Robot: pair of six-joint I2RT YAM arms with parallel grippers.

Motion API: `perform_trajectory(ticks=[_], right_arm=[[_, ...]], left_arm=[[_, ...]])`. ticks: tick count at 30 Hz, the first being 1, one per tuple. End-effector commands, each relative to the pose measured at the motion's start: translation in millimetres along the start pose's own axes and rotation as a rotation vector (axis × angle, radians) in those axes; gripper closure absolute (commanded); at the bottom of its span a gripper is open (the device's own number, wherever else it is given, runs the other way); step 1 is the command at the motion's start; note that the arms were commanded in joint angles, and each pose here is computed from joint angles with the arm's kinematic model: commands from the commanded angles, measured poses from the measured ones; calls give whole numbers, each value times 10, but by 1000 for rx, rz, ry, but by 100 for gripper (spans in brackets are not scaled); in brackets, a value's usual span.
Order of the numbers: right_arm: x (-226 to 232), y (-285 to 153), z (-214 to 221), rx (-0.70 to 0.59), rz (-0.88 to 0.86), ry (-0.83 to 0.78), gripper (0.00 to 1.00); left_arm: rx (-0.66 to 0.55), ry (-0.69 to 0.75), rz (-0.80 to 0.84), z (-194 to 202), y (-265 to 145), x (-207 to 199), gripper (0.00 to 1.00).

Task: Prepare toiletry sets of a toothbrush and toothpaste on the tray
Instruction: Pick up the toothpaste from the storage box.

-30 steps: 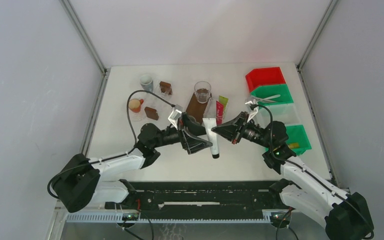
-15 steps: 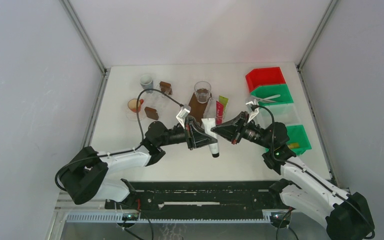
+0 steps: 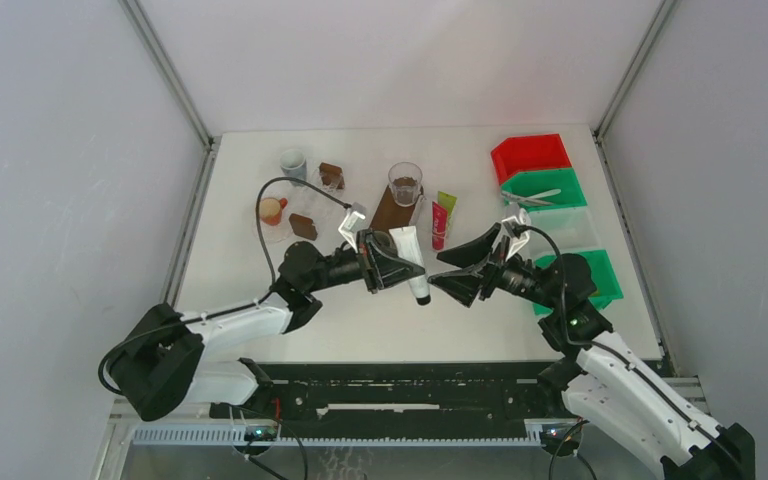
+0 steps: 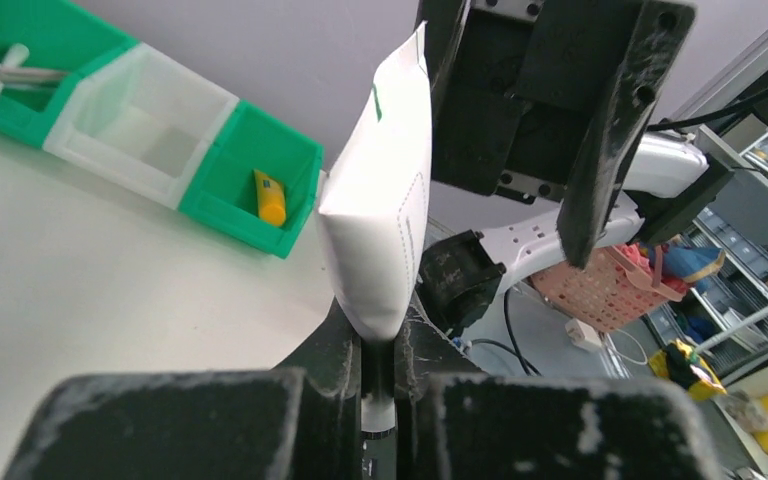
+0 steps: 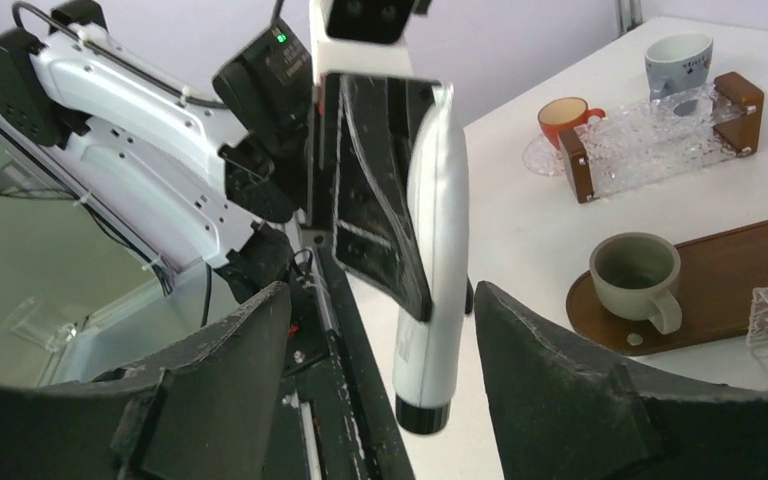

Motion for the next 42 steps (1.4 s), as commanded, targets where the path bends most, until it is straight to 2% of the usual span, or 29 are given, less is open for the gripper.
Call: perform_trajectory(ticks=[1,8,16,25,29,31,34,39,42], right_arm=[[9,13,91,71,-10,-40,24],[7,144,331,149,-38,-41,22],[86,304,412,154,-88,-41,24],[123,388,408,144,-98,-28,47],[106,383,415,145,-85,-32,73],[92,376,420,148,-78,-38,83],[106,365,421,152,-86,-44,92],[165,335,424,155,-123,-60,97],[190,321,426,157,-138,-68,98]], left_arm=[[-112,61,18,-278,-62,-167,100],[-153,63,21,-374,-112,-262,100],[-158,45,43,-378,-109,-302,100],[-149,34,62,-346,-91,-314,100],[-153,32,58,-349,-94,-312,97],[-158,32,60,-367,-93,-322,87],[-162,17,59,-395,-104,-318,71],[-156,0,70,-501,-193,-299,44],[-151,15,80,-562,-258,-306,36]])
Point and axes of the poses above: each gripper's point midway between its finger pads, its own y axis out along the fingers, its own x axis along the line the jaws close on, z = x × y, the point moved 3 cm from there along -y, back along the fingers, and after that the axes turned 3 degrees about y, right-handed, at the moved point
